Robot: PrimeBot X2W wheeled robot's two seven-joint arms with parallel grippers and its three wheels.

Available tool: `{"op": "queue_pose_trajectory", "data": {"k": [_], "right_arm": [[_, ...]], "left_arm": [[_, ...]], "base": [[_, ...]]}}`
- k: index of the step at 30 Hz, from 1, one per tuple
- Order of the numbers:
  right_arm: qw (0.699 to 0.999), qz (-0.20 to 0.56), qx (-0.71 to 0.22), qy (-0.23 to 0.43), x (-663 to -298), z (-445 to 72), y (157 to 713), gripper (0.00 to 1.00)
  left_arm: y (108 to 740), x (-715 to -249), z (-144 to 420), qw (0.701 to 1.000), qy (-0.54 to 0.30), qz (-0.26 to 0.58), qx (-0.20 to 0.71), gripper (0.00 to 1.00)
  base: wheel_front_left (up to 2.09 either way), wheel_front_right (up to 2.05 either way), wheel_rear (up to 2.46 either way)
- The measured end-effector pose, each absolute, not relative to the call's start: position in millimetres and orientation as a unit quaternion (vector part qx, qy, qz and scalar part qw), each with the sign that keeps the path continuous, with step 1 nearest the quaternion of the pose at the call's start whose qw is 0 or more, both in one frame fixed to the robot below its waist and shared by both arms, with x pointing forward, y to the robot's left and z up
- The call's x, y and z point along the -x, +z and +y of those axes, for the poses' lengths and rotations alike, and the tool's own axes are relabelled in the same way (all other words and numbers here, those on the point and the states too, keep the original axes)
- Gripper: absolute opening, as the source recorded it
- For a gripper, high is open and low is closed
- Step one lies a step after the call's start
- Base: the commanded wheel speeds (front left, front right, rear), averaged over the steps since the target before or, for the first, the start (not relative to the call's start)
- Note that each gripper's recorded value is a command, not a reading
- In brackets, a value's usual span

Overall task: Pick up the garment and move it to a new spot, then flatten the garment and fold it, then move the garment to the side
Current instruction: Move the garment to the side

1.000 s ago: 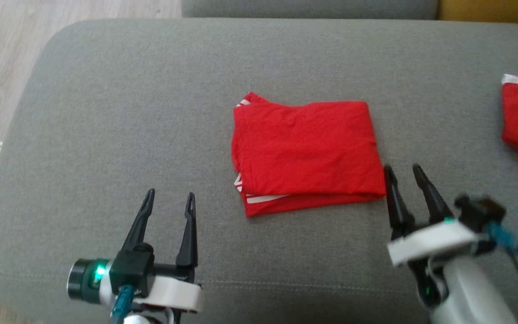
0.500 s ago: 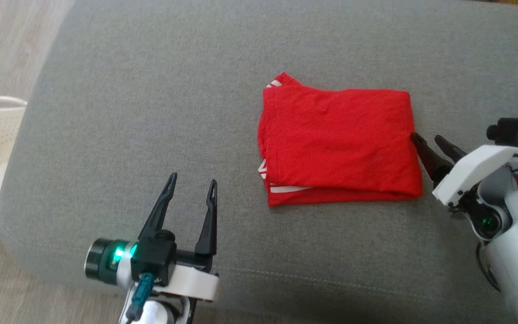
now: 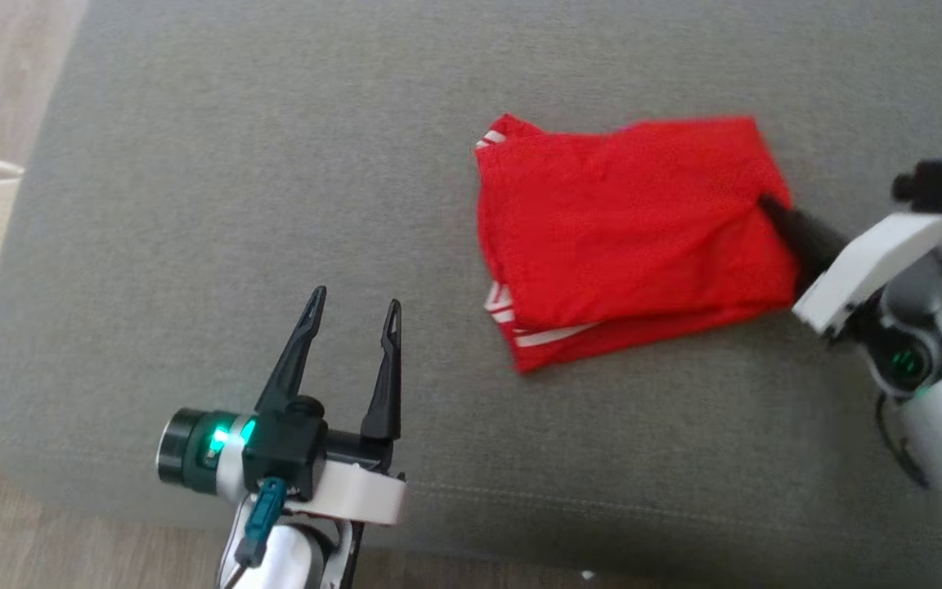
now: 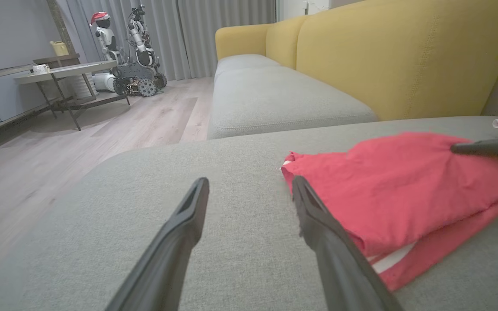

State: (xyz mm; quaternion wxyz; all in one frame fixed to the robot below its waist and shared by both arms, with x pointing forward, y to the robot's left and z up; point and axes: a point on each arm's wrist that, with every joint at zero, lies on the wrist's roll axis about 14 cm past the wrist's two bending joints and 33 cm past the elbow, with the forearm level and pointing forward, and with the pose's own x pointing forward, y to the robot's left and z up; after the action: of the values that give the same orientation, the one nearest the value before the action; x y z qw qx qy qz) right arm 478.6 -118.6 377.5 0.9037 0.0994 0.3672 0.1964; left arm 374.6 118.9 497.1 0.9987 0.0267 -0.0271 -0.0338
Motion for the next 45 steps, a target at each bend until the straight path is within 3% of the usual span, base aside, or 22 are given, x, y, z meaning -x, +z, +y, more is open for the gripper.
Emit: {"op": "queue_pose_trajectory", "data": {"k": [12,25,28,36,42,43,44,45], "right_arm": [[0.953,0.282,-0.047,0.105,-517.3,-231.4,440.8,0.00],[0.967,0.253,-0.009,-0.034,-510.6,-355.3,466.5,0.00],[0.965,0.259,-0.014,-0.042,-512.4,-362.5,466.2,0.00],[0.962,0.241,0.088,-0.089,-526.6,-394.6,478.6,0.00],[0.948,0.265,0.136,-0.110,-517.3,-394.3,469.8,0.00],[0.945,0.269,0.144,-0.115,-515.3,-395.2,469.1,0.04],[0.943,0.269,0.153,-0.120,-514.2,-396.2,470.1,1.00],[0.943,0.262,0.161,-0.125,-514.6,-396.7,473.2,1.00]], "left_arm": [[494.3,-412.0,69.9,0.992,-0.119,-0.043,-0.014,1.00],[470.2,-442.9,23.9,0.982,-0.186,-0.033,0.011,1.00],[464.0,-446.6,21.3,0.981,-0.191,-0.029,0.012,1.00],[460.9,-455.7,39.7,0.986,-0.163,-0.030,0.002,1.00],[461.8,-455.1,43.5,0.987,-0.159,-0.029,0.001,1.00],[461.7,-455.1,43.7,0.987,-0.158,-0.029,0.002,1.00],[461.5,-455.1,43.9,0.987,-0.158,-0.029,0.002,1.00],[461.4,-455.0,44.0,0.987,-0.158,-0.028,0.002,1.00]], "base": [[0.00,0.00,0.00],[0.00,0.00,0.00],[0.00,0.00,0.00],[0.00,0.00,0.00],[0.00,0.00,0.00],[0.00,0.00,0.00],[0.00,0.00,0.00],[0.00,0.00,0.00]]}}
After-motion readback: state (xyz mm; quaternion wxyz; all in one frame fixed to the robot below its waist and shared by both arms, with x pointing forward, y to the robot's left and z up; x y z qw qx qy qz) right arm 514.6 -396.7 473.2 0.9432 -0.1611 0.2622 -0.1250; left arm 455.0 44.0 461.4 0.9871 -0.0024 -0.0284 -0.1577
